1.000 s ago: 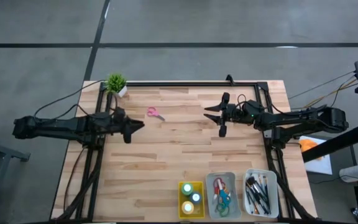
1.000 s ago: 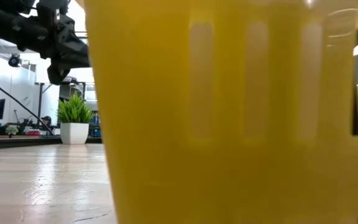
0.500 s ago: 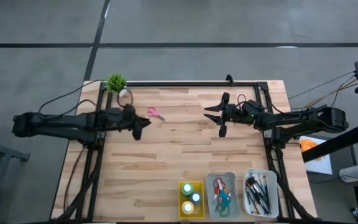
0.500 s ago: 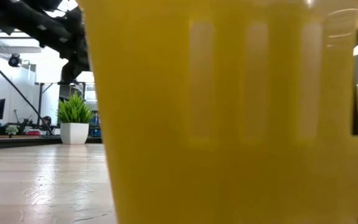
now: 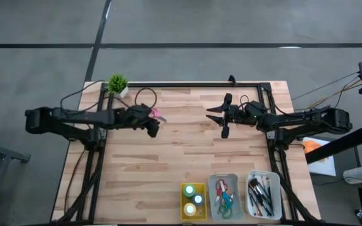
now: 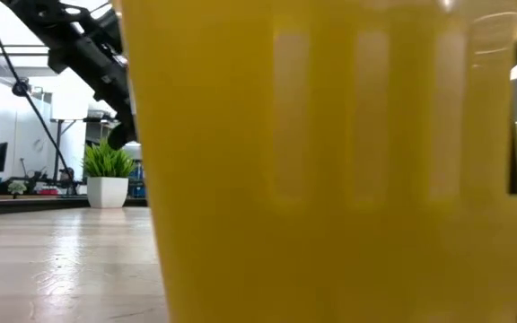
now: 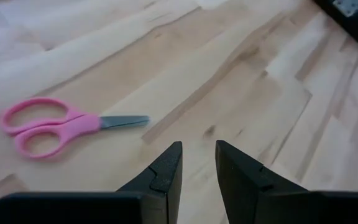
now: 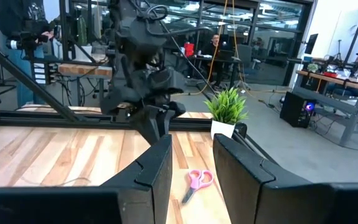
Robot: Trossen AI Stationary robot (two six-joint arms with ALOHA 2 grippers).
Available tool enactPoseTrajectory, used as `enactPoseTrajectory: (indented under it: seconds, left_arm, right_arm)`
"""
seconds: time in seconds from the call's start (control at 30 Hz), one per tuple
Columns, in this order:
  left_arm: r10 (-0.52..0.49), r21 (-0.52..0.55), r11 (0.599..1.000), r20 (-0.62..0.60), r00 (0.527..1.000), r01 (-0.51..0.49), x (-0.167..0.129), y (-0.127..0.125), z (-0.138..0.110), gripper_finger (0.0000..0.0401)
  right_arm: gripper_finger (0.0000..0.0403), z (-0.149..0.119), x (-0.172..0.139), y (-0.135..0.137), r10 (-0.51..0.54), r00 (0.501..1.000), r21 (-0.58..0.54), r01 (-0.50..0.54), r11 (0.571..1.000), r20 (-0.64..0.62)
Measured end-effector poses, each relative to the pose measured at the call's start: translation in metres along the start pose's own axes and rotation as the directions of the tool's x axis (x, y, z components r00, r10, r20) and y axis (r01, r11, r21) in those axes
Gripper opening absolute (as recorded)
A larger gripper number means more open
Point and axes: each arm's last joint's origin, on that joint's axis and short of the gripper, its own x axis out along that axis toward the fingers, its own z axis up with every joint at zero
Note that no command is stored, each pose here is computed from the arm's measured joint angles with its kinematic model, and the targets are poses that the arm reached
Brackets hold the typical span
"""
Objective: Pick & Place Paint Supplies
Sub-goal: Put the pink scissors into the gray bin
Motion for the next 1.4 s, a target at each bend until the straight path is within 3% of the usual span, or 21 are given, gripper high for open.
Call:
enactPoseTrajectory:
  seconds: [0.17, 0.3, 0.5, 0.7, 0.97, 1.23, 1.4]
  left_arm:
    - [-0.044, -0.025, 0.999, -0.032, 0.999, 0.043, 0.008, -0.004, 0.015, 0.0099]
    - [-0.02, -0.008, 1.0, -0.042, 0.999, 0.02, 0.014, -0.008, 0.03, 0.0099]
    - [0.082, 0.002, 0.997, -0.159, 0.984, -0.083, 0.021, -0.007, 0.049, 0.0099]
    - [0.242, 0.027, 0.969, -0.308, 0.92, -0.245, 0.026, 0.009, 0.064, 0.0099]
    - [0.337, 0.033, 0.935, -0.387, 0.858, -0.353, 0.055, 0.043, 0.063, 0.0099]
    - [0.352, 0.062, 0.927, -0.484, 0.801, -0.37, 0.079, 0.066, 0.052, 0.0099]
    - [0.347, 0.065, 0.929, -0.491, 0.799, -0.363, 0.085, 0.068, 0.05, 0.0099]
  right_arm:
    - [0.0114, 0.0, 0.0, 0.0, 0.0, 1.0, 0.0, 0.0, 1.0, 0.0]
    - [0.0114, 0.0, 0.0, 0.0, 0.0, 1.0, 0.0, 0.0, 1.0, 0.0]
    - [0.0114, 0.0, 0.0, 0.0, 0.0, 1.0, 0.0, 0.0, 1.0, 0.0]
    - [0.0114, 0.0, 0.0, 0.0, 0.0, 1.0, 0.0, 0.0, 1.0, -0.002]
    - [0.0114, 0.0, 0.0, 0.0, 0.0, 1.0, 0.0, 0.0, 1.0, -0.005]
    - [0.0114, 0.0, 0.0, 0.0, 0.001, 1.0, 0.0, -0.001, 1.0, -0.005]
    - [0.0114, 0.0, 0.0, 0.0, 0.001, 1.0, 0.0, -0.001, 1.0, -0.005]
